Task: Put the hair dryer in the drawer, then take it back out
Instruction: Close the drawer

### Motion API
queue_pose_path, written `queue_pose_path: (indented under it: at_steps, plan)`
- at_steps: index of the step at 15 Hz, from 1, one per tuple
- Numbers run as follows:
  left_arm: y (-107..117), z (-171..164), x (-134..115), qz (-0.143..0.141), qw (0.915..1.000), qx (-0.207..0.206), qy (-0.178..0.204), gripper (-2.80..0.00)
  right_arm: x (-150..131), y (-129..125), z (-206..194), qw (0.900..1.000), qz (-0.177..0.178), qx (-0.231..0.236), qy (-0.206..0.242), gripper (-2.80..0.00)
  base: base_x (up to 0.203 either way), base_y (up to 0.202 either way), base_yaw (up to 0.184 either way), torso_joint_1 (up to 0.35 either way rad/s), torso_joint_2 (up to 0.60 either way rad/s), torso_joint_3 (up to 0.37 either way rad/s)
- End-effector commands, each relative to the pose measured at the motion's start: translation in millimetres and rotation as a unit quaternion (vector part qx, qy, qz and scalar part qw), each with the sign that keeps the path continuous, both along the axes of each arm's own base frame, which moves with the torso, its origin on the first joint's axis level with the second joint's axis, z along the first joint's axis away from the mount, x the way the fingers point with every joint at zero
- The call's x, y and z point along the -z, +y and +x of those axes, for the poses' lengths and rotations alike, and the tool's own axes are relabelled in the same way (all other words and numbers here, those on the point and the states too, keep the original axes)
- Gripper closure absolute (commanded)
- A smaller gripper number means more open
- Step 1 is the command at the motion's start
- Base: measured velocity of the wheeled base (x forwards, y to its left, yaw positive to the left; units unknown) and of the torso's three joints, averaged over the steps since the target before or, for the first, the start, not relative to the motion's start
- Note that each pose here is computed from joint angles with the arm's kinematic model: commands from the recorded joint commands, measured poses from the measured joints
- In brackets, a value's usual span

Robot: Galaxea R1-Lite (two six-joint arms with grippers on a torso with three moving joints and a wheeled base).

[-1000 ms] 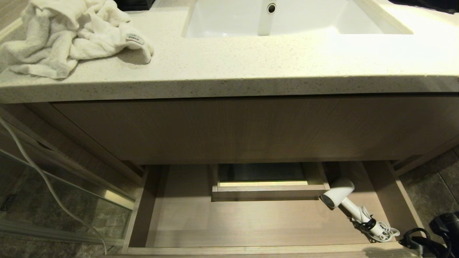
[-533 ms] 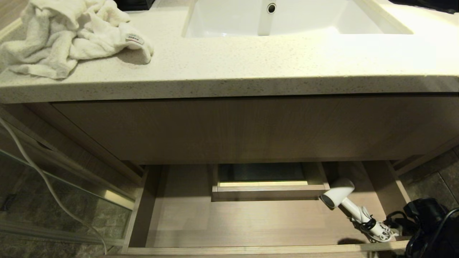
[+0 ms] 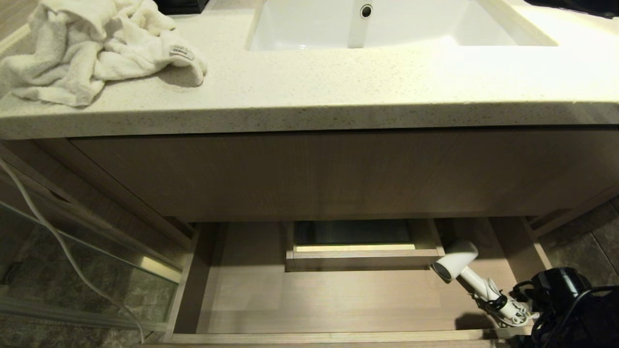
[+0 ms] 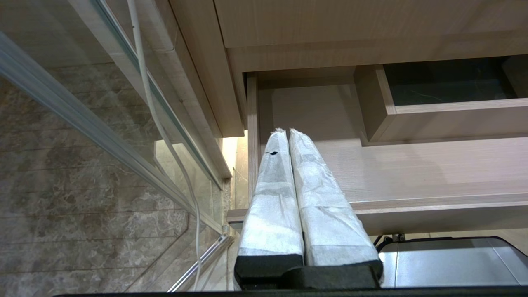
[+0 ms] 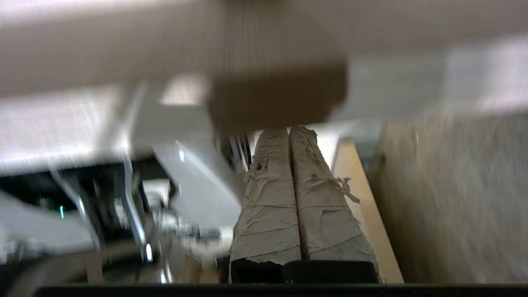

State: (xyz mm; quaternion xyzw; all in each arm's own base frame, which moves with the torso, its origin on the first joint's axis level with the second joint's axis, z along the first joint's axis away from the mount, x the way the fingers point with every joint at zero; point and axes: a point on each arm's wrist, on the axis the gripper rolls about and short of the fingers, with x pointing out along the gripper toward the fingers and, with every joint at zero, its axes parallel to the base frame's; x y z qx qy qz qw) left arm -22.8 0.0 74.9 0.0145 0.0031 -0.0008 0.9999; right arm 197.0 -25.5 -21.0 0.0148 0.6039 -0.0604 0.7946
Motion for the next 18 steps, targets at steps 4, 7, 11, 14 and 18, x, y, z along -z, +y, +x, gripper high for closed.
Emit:
queue_pose_path:
  at_steps: [4,7,11,14,18]
  plan:
    - [0,0,0,0.000,1.0000,0.000,0.002,0.00,-14,-3,34,0.990,-0.017,0.000,-0.139,0.00,0.000,0.000,0.000,0.000,0.00,0.000]
    - [0,0,0,0.000,1.0000,0.000,0.001,0.00,-48,-1,58,0.973,-0.043,-0.011,-0.226,0.00,0.000,0.000,0.000,0.000,0.00,0.000]
    - [0,0,0,0.000,1.0000,0.000,0.002,0.00,-122,5,89,0.937,-0.078,-0.040,-0.338,0.00,0.000,0.000,0.000,0.000,0.00,0.000]
    - [0,0,0,0.000,1.0000,0.000,0.002,0.00,-160,9,62,0.936,-0.080,-0.058,-0.337,0.00,0.000,0.000,0.000,0.000,0.00,0.000]
    - [0,0,0,0.000,1.0000,0.000,0.002,0.00,-193,17,-18,0.957,-0.038,-0.090,-0.275,0.00,0.000,0.000,0.000,0.000,0.00,0.000]
